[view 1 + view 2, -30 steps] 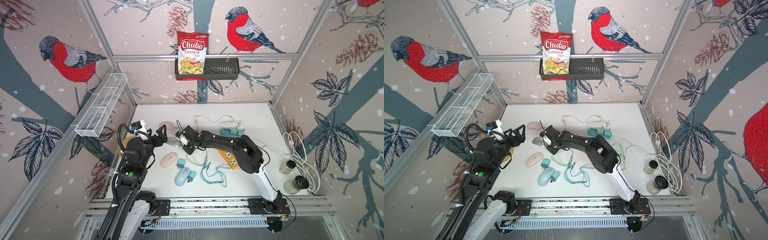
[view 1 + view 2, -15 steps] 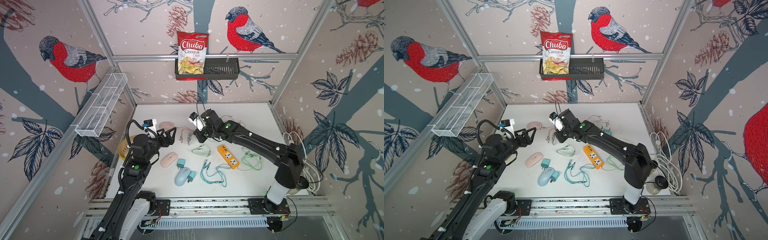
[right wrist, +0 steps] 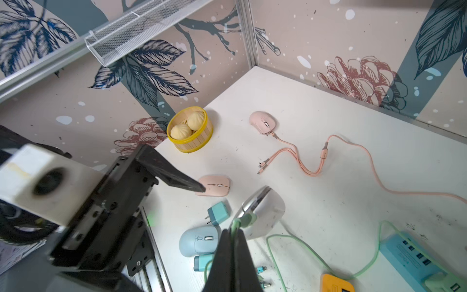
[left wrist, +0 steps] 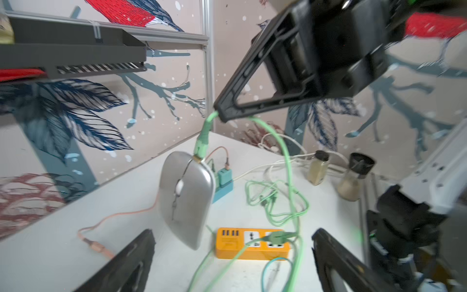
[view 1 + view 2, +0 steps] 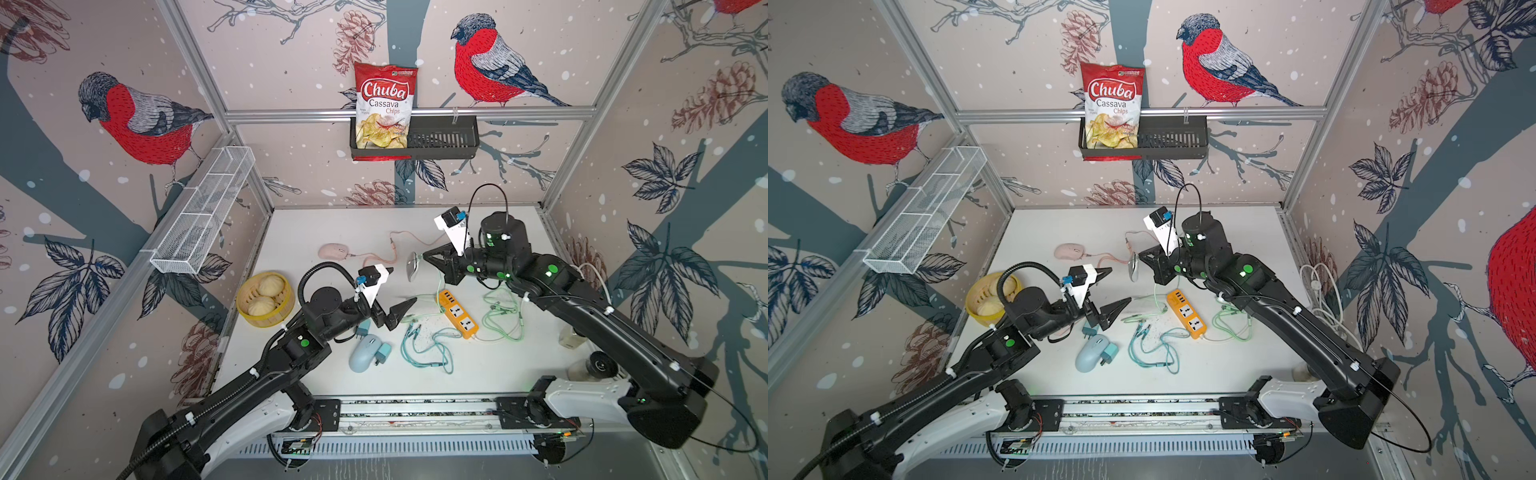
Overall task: Unplug the wireless mouse
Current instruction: Remove the power cord from the mouse.
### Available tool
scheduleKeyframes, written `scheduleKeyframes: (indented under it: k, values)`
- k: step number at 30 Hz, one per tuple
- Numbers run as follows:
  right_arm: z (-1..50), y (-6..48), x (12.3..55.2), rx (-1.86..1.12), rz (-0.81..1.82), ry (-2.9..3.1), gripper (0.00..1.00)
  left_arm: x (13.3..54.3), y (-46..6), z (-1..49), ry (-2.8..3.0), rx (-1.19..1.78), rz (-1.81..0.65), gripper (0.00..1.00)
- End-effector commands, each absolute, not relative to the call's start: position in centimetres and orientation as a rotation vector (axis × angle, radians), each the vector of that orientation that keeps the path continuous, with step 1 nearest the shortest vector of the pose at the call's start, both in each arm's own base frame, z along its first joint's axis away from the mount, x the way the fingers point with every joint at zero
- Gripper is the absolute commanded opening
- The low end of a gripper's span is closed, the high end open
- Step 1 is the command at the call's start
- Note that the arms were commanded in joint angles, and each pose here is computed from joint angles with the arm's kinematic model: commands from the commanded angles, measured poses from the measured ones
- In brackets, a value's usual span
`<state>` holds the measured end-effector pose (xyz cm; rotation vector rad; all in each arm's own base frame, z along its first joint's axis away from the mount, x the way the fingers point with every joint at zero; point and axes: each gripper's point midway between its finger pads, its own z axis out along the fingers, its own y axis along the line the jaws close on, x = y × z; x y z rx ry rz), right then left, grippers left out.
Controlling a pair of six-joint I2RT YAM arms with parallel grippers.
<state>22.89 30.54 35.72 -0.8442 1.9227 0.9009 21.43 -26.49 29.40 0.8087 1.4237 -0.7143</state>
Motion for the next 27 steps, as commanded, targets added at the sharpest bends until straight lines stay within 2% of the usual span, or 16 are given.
scheduleKeyframes:
  k: [1,12,16,20,22,24,25,27]
  values:
    - [37.4,30.0,21.8,-0.822,0.961,1.9,0.0,22.9,-26.0,30.2,1.337,0.826,-0.401,0.97]
    - [39.3,29.4,19.6,-0.829,1.061,1.873,0.0,24.8,-28.0,30.3,1.332,0.732,-0.023,0.97]
    - [39.4,29.0,19.5,-0.826,1.064,1.876,0.0,24.8,-28.0,30.8,1.311,0.706,0.014,0.91]
    - [39.4,28.8,19.4,-0.822,1.085,1.872,0.0,24.8,-28.1,30.9,1.303,0.717,0.017,0.74]
    - [39.4,28.7,19.4,-0.816,1.091,1.873,0.0,24.8,-28.1,30.8,1.304,0.727,0.022,0.56]
    - [39.4,28.6,19.5,-0.816,1.099,1.87,0.0,24.7,-28.1,30.7,1.307,0.736,0.023,0.34]
    - [39.5,28.6,19.5,-0.814,1.102,1.869,0.0,24.7,-28.1,30.6,1.309,0.734,0.021,0.27]
    - [39.5,28.4,19.6,-0.812,1.102,1.871,0.0,24.6,-27.9,30.5,1.314,0.734,0.023,0.22]
